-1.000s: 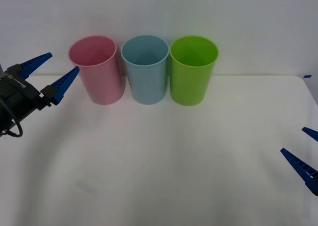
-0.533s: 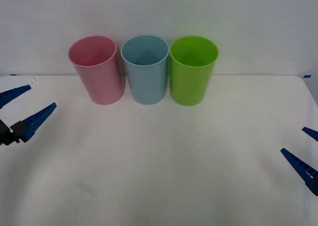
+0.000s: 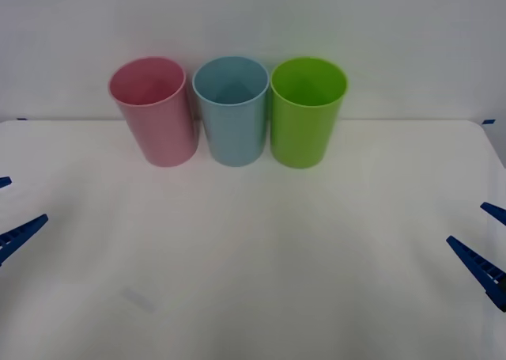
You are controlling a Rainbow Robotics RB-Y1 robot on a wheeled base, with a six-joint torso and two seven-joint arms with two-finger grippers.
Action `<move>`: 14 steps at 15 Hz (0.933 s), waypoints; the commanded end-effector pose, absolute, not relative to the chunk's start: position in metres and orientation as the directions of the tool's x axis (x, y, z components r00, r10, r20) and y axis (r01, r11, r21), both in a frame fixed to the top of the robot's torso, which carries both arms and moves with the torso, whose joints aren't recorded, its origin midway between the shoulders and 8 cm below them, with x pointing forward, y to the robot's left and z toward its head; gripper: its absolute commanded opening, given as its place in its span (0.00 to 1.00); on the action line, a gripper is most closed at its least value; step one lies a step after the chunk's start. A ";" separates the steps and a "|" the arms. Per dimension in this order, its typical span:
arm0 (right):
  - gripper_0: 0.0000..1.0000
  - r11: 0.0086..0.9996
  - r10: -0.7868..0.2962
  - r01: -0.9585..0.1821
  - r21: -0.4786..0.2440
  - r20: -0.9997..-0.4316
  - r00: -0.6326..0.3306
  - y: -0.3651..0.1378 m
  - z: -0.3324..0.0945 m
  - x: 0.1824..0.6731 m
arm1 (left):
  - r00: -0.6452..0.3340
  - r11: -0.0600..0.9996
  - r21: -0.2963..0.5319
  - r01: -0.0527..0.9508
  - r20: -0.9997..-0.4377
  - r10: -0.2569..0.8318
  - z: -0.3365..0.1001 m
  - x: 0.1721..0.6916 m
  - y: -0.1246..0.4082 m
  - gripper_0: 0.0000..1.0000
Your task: Grasp the object on the table and drop it into the matching bin: aluminum can to the light blue bin, PET bottle to the pink bin.
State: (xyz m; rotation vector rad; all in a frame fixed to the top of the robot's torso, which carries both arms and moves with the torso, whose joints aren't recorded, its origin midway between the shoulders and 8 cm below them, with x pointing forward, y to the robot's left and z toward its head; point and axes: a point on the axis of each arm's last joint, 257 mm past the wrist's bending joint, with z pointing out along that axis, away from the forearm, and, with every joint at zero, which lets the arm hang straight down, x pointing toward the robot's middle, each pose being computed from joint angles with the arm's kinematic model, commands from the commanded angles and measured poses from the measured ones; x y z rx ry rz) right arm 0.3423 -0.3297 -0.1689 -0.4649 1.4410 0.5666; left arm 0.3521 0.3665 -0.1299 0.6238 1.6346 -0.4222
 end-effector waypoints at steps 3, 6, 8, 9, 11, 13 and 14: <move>1.00 0.785 0.082 -0.618 0.039 -0.996 0.041 -0.330 -0.169 0.342 | -0.109 0.784 0.069 0.617 -0.979 0.172 -0.150 0.329 0.371 1.00; 1.00 0.785 0.082 -0.618 0.039 -0.996 0.041 -0.330 -0.169 0.342 | -0.134 0.783 0.041 0.621 -0.978 0.158 -0.159 0.319 0.369 1.00; 1.00 0.785 0.082 -0.618 0.039 -0.996 0.041 -0.330 -0.169 0.342 | -0.149 0.783 0.022 0.622 -0.978 0.146 -0.163 0.315 0.367 1.00; 1.00 0.785 0.082 -0.618 0.039 -0.996 0.041 -0.330 -0.169 0.342 | -0.150 0.783 0.015 0.622 -0.979 0.138 -0.163 0.315 0.366 1.00; 1.00 0.785 0.082 -0.618 0.039 -0.996 0.041 -0.330 -0.169 0.342 | -0.158 0.782 -0.023 0.623 -0.983 0.098 -0.168 0.316 0.364 1.00; 1.00 0.785 0.082 -0.618 0.039 -0.996 0.041 -0.330 -0.169 0.342 | -0.162 0.774 -0.049 0.632 -0.984 0.071 -0.172 0.317 0.359 1.00; 1.00 0.785 0.082 -0.618 0.039 -0.996 0.041 -0.330 -0.169 0.342 | -0.160 0.771 -0.050 0.635 -0.985 0.069 -0.171 0.318 0.357 1.00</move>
